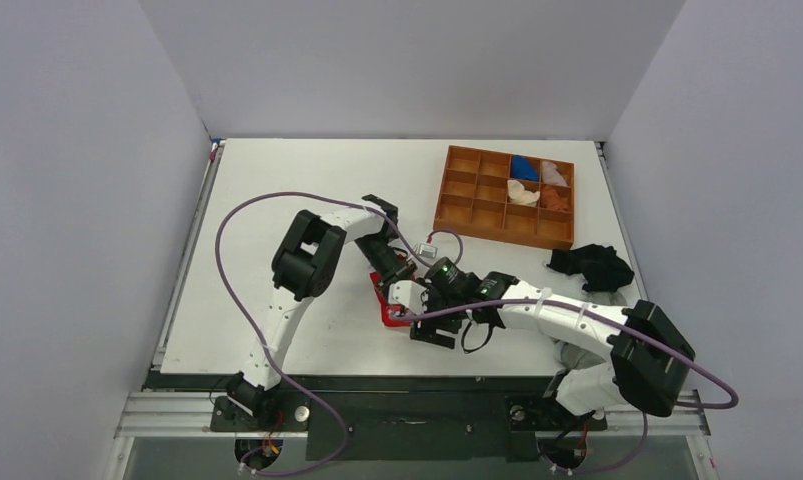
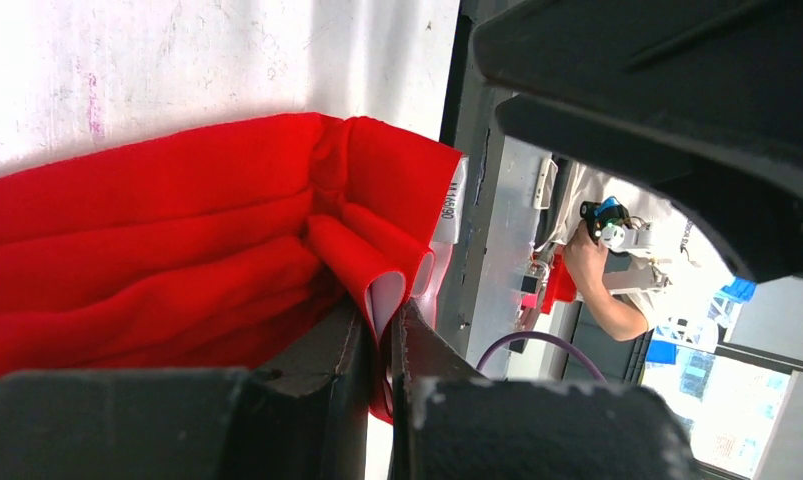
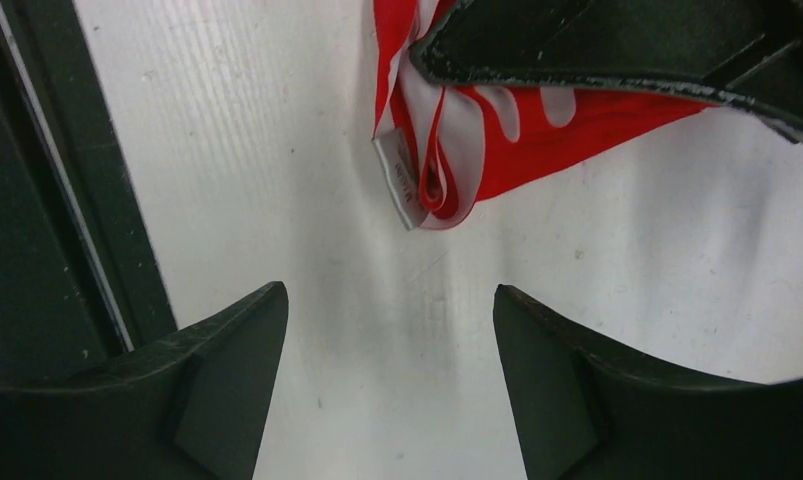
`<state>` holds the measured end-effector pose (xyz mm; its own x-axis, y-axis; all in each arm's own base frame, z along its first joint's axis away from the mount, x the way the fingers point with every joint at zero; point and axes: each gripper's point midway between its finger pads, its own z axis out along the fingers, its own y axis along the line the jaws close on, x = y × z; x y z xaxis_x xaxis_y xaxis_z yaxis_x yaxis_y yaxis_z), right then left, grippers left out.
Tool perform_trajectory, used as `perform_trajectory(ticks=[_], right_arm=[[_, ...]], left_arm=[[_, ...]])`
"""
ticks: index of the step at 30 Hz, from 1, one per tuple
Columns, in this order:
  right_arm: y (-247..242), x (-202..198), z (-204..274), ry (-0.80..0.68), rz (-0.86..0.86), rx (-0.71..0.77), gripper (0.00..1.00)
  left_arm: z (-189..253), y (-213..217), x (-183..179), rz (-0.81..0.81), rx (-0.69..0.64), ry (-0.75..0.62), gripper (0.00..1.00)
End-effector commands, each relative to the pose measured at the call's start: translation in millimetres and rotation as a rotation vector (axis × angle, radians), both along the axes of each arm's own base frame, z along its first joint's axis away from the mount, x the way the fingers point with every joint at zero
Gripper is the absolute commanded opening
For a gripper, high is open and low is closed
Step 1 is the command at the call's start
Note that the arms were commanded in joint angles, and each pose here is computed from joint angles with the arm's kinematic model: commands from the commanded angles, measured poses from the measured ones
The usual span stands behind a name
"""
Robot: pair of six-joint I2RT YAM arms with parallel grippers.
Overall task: Roll the underwear
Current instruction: Roll the underwear to the center of the board.
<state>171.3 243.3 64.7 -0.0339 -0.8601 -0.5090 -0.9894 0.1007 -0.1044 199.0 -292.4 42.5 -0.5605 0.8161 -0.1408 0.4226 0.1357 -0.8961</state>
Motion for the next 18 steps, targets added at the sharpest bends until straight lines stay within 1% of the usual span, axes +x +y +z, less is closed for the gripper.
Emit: perform_trajectory(ticks=[1,5,10,18], right_arm=[[32.3,32.1,16.1,-0.114,-0.038,0.069,0.71],[42.3,40.5,12.5,-0.122,-0.049,0.076,0.7],[51.1,45.3,6.9,-0.114,-0.052,0.078,0.67],[58.1,41.0,-4.2,-0.064,-0.027,0.067,0.61]], left_arm=[[11.7,-6.2,3.7,0.022,-0.049,0.032,0.0],[10.9,-6.2,3.5,0.019,-0.048,0.032,0.0],[10.4,-5.1,3.4,0.015,-0.043,0.029,0.0],[10.7,-5.0,3.4,0.014,-0.043,0.028,0.0]])
